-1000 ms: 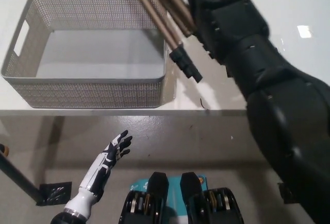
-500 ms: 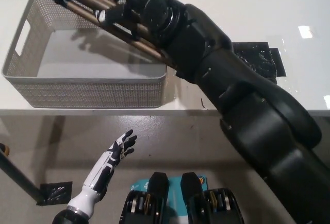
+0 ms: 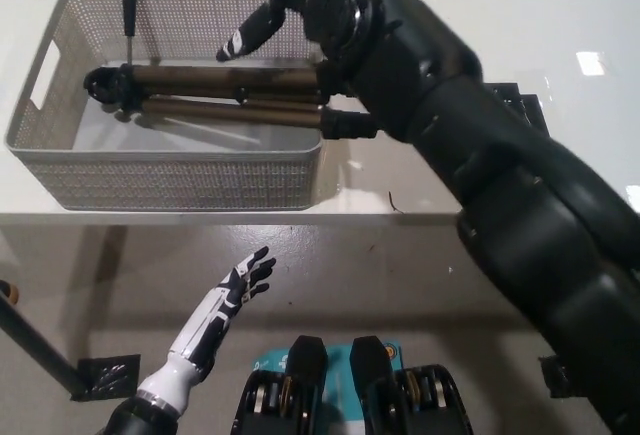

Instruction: The robot uses its right hand to pick the tripod on the desk and places it into a rectangular container on the left.

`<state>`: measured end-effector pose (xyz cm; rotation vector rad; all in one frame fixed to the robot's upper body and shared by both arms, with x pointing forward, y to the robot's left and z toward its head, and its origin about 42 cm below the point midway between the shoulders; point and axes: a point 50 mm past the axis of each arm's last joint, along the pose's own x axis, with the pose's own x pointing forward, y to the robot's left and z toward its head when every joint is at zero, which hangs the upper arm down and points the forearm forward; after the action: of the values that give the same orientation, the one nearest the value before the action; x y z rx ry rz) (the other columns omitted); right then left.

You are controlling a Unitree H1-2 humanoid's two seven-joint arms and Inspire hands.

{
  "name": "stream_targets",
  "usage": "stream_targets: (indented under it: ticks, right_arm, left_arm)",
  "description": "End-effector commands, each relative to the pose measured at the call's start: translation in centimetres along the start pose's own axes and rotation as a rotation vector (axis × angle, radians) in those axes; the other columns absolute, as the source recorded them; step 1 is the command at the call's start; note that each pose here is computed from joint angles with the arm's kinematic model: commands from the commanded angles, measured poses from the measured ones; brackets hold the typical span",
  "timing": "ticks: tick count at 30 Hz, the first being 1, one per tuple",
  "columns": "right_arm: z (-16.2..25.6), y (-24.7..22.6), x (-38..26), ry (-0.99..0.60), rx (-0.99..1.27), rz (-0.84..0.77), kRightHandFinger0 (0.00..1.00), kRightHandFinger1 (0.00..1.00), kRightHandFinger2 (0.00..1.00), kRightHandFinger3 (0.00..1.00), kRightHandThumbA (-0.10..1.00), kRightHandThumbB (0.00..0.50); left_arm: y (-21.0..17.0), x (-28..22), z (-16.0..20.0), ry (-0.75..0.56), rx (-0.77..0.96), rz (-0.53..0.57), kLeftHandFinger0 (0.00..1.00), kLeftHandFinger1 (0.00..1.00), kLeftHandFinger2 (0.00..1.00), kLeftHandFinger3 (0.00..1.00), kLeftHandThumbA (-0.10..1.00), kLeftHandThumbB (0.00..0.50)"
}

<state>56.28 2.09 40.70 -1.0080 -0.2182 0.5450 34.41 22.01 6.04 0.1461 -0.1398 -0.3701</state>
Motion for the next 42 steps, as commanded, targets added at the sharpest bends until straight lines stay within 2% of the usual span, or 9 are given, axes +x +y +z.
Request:
stream_targets:
  ticks: [1, 9, 12, 15, 16, 20, 25, 38, 42]
  right_arm:
    - [6.7, -8.1, -1.4, -0.272, 0.090, -0.167, 1.00, 1.00, 1.00, 1.00, 1.00, 0.500]
    - [11.4, -23.5, -11.6, -0.707, 0.331, -0.539, 1.00, 1.00, 1.00, 1.00, 1.00, 0.476]
    - [8.4, -26.6, -19.0, -0.831, 0.331, -0.676, 1.00, 1.00, 1.00, 1.00, 1.00, 0.381]
    - [4.5, -25.9, -24.7, -0.901, 0.328, -0.815, 1.00, 1.00, 1.00, 1.00, 1.00, 0.396]
    - [3.3, -25.1, -25.9, -0.899, 0.329, -0.854, 1.00, 1.00, 1.00, 1.00, 1.00, 0.418]
    - [-4.4, -20.0, -33.2, -0.906, 0.286, -1.055, 1.00, 1.00, 1.00, 1.00, 1.00, 0.319]
    - [-9.9, -9.2, -38.2, -0.860, 0.389, -1.106, 1.00, 1.00, 1.00, 1.00, 1.00, 0.359]
    - [-15.2, 15.4, -36.7, -0.473, 0.683, -0.832, 1.00, 1.00, 1.00, 1.00, 1.00, 0.295]
    - [-17.1, 20.2, -36.3, -0.313, 0.749, -0.743, 1.00, 1.00, 1.00, 1.00, 1.00, 0.323]
  left_arm:
    - [0.2, 0.5, 0.6, -0.048, 0.028, -0.013, 1.00, 1.00, 1.00, 1.00, 1.00, 0.500]
    - [0.0, 0.8, 0.8, -0.057, 0.026, 0.003, 1.00, 1.00, 1.00, 1.00, 1.00, 0.500]
    - [0.0, 0.4, 0.7, -0.055, 0.017, 0.004, 1.00, 1.00, 1.00, 1.00, 1.00, 0.500]
    - [0.2, 0.0, 0.6, -0.051, 0.017, 0.019, 1.00, 1.00, 1.00, 1.00, 1.00, 0.500]
    - [0.4, -0.4, 0.5, -0.047, 0.016, 0.023, 1.00, 1.00, 1.00, 1.00, 1.00, 0.500]
    - [0.5, -1.0, 0.1, -0.035, 0.002, 0.028, 1.00, 1.00, 1.00, 1.00, 1.00, 0.500]
    - [0.2, -1.1, -0.4, -0.018, -0.008, 0.025, 1.00, 1.00, 1.00, 1.00, 1.00, 0.500]
    - [-0.3, -1.2, -0.5, -0.016, -0.008, 0.049, 1.00, 1.00, 1.00, 1.00, 1.00, 0.500]
    - [-0.1, -0.8, -0.2, -0.029, -0.016, 0.053, 1.00, 1.00, 1.00, 1.00, 1.00, 0.500]
